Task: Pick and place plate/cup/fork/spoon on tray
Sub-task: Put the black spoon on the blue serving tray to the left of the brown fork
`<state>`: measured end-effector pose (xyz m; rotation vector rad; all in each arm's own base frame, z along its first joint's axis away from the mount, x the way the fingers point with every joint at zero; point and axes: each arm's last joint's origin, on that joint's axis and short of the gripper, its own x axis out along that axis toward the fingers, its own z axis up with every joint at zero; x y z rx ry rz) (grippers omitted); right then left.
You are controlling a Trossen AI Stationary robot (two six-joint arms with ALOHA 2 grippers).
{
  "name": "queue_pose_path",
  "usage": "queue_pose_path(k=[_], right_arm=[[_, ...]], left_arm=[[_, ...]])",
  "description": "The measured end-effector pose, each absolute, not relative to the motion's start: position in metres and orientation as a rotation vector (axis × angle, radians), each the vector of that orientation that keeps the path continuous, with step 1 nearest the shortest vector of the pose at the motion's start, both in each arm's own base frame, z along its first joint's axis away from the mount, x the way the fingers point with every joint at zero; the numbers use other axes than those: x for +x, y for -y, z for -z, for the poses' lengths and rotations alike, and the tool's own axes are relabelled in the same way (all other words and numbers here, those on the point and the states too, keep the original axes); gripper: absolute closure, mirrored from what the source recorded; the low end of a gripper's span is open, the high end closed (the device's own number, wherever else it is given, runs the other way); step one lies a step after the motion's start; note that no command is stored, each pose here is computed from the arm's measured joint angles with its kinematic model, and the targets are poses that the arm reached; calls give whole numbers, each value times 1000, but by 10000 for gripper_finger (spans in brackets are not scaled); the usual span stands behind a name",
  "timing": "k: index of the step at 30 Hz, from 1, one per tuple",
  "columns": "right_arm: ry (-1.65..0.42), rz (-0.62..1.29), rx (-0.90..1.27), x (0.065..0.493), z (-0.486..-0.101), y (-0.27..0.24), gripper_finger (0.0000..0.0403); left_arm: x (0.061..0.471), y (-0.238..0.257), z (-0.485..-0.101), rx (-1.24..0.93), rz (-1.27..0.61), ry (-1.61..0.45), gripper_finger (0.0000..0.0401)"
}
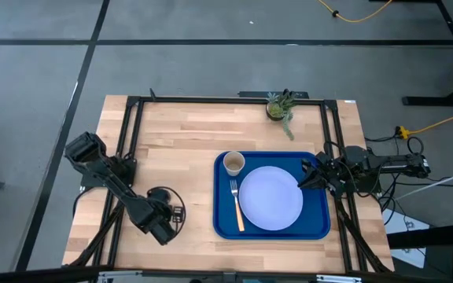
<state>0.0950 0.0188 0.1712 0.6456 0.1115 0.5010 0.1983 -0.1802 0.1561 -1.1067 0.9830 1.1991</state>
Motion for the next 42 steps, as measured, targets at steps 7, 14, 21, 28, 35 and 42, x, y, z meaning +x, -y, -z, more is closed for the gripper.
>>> queue_pose_path(k=[7, 14, 21, 28, 35, 42], right_arm=[[-114, -511, 644, 95, -171, -19, 338], [-115, -511, 645, 95, -171, -19, 338], [-115, -512, 644, 95, -171, -19, 338], [-117, -516, 645, 95, -171, -19, 338], [-117, -516, 645, 95, -171, -19, 338], [-116, -516, 645, 95, -171, -19, 338]], left_arm=[[200, 181, -154, -1117, -1203, -984, 307], [199, 181, -154, -1122, -1208, -1008, 307], [199, 181, -154, -1116, -1203, -1013, 307], [199, 181, -154, -1066, -1173, -1040, 307], [193, 176, -135, -1115, -1132, -1039, 307], [192, 175, -131, -1115, -1125, -1036, 307]])
